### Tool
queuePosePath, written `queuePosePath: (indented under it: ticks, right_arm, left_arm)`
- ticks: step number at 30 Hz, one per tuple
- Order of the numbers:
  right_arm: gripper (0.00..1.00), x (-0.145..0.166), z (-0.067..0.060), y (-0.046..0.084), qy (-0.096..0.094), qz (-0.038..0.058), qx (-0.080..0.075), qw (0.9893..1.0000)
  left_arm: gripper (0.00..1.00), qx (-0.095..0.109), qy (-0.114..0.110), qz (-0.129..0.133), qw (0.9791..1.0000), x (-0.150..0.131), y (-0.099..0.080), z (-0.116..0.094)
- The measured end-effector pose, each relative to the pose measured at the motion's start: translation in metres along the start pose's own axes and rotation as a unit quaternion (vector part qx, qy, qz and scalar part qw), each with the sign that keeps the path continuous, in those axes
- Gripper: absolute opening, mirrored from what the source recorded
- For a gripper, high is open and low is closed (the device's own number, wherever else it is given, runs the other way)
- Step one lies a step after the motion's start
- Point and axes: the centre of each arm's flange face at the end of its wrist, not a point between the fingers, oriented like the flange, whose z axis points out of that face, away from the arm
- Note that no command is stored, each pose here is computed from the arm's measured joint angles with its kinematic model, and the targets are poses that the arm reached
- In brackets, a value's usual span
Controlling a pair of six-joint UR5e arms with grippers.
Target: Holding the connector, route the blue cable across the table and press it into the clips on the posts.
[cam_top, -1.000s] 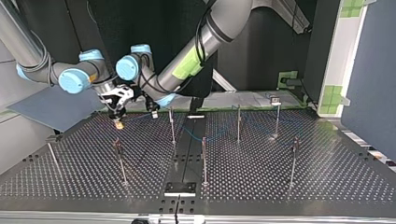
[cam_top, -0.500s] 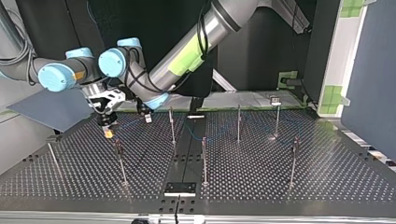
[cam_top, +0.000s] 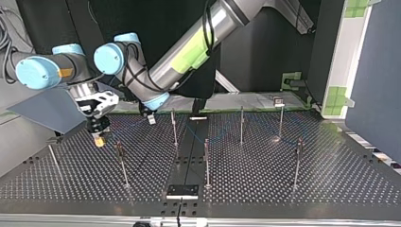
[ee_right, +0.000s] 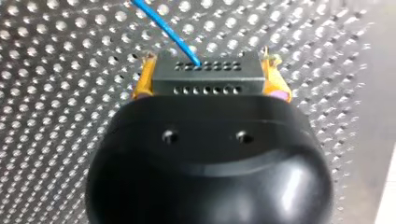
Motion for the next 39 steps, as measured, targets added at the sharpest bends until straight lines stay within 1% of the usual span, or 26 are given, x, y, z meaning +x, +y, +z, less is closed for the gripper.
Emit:
queuePosePath:
  ticks: [5,8,11,15,16,20,22,26,33,36,39]
  right_arm:
    - [0.0,0.015,-0.004,-0.006,0.008,-0.0035,0.007,0.9999]
    - [0.0,0.026,-0.008,-0.01,0.015,-0.0059,0.011,0.9998]
    - [0.0,0.035,-0.013,-0.014,0.02,-0.0077,0.013,0.9997]
    - [0.0,0.047,-0.018,-0.019,0.027,-0.0104,0.016,0.9994]
    - [0.0,0.05,-0.019,-0.019,0.029,-0.011,0.017,0.9994]
    - [0.0,0.059,-0.023,-0.023,0.035,-0.0132,0.021,0.9991]
    - [0.0,0.062,-0.024,-0.022,0.036,-0.0136,0.02,0.999]
    - [0.0,0.064,-0.024,-0.02,0.038,-0.0136,0.019,0.999]
    - [0.0,0.062,-0.022,-0.017,0.036,-0.0078,0.017,0.9992]
    - [0.0,0.058,-0.02,-0.015,0.033,-0.0065,0.016,0.9993]
    - [0.0,0.05,-0.016,-0.012,0.028,-0.006,0.015,0.9995]
  left_arm:
    - [0.02,0.019,-0.006,0.003,0.9998,-0.017,-0.001,-0.003]
    - [0.02,0.034,-0.011,0.004,0.9994,-0.029,-0.003,-0.006]
    - [0.02,0.049,-0.022,-0.002,0.9986,-0.048,-0.008,-0.006]
    - [0.02,0.07,-0.039,-0.02,0.9966,-0.071,-0.019,-0.004]
    - [0.02,0.076,-0.044,-0.026,0.9958,-0.077,-0.023,-0.002]
    - [0.02,0.09,-0.057,-0.042,0.9934,-0.093,-0.031,0.005]
    - [0.02,0.096,-0.059,-0.044,0.9926,-0.097,-0.032,0.011]
    - [0.02,0.105,-0.057,-0.042,0.992,-0.098,-0.029,0.02]
    - [0.02,0.121,-0.047,-0.033,0.991,-0.09,-0.025,0.032]
    - [0.02,0.127,-0.049,-0.034,0.99,-0.09,-0.024,0.039]
    - [0.02,0.136,-0.056,-0.039,0.9884,-0.092,-0.024,0.047]
